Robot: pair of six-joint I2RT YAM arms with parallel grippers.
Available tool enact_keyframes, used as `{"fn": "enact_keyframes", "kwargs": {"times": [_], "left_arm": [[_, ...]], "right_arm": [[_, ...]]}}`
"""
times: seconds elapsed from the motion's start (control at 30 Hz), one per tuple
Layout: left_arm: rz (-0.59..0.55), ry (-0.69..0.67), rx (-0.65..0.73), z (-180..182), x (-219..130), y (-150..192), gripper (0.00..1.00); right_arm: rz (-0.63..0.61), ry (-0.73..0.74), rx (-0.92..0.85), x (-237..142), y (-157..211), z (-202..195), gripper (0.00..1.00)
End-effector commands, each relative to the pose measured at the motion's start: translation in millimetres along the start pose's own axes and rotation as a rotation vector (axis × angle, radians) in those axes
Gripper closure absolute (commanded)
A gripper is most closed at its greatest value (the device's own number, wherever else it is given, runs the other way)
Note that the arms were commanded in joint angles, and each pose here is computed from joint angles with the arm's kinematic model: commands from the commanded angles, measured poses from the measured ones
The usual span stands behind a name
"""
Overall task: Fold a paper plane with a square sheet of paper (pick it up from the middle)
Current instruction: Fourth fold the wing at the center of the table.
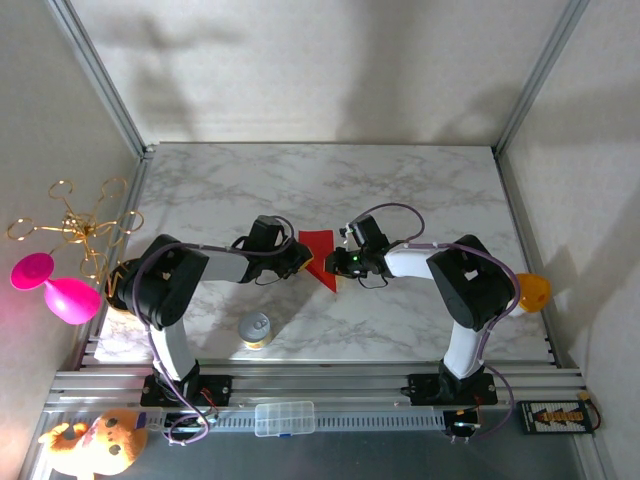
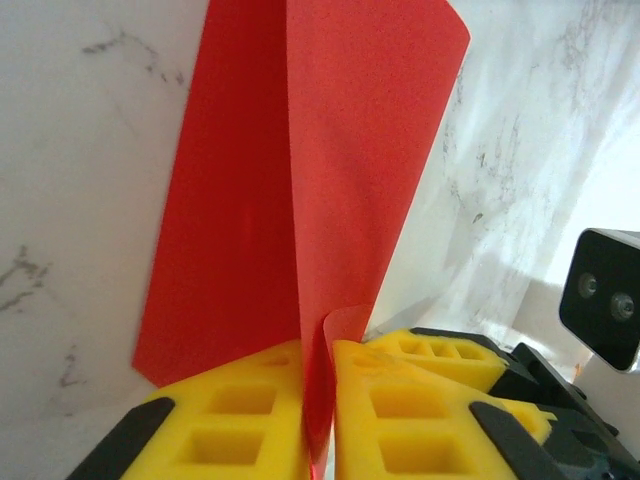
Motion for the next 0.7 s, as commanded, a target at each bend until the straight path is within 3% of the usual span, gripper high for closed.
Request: {"fn": "enact_keyframes", "kwargs": {"times": [0.0, 0.17, 0.37, 0.53, 0.67], "left_arm": [[0.011, -0.003, -0.002, 7.1, 1.4, -2.8, 0.89], [-0.011, -0.004, -0.005, 4.5, -3.1, -5.7, 0.95], [-0.069, -0.034, -0.027, 1.5, -11.2, -8.0, 0.95], [-0.129, -0.075, -0.032, -5.5, -14.1, -7.0, 0.95], [-0.147, -0.064, -0.068, -8.2, -13.0, -7.3, 0.94]], "right_arm": [[0.015, 0.013, -0.009, -4.1, 5.6, -4.3, 0.74], [-0.053, 0.028, -0.084, -19.4, -16.1, 5.5, 0.64], [-0.201, 0.128, -0.292, -58.7, -43.5, 15.0, 0.5], [-0.236, 0.297, -0.438, -78.1, -39.5, 14.9, 0.46], [-0.221, 0.37, -0.541, -71.9, -21.4, 27.0, 0.47]]}}
Point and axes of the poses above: each hand's point on the last joint's axis, 136 mm out from that joint toward the fingers, its own x axis out along the fingers, its own z axis along the line the jaws close on, y = z × x, the point moved 2 cm from there along -x, back along the fingers, and after that the axes turned 15 degrees about -x, right-handed, at the moved point
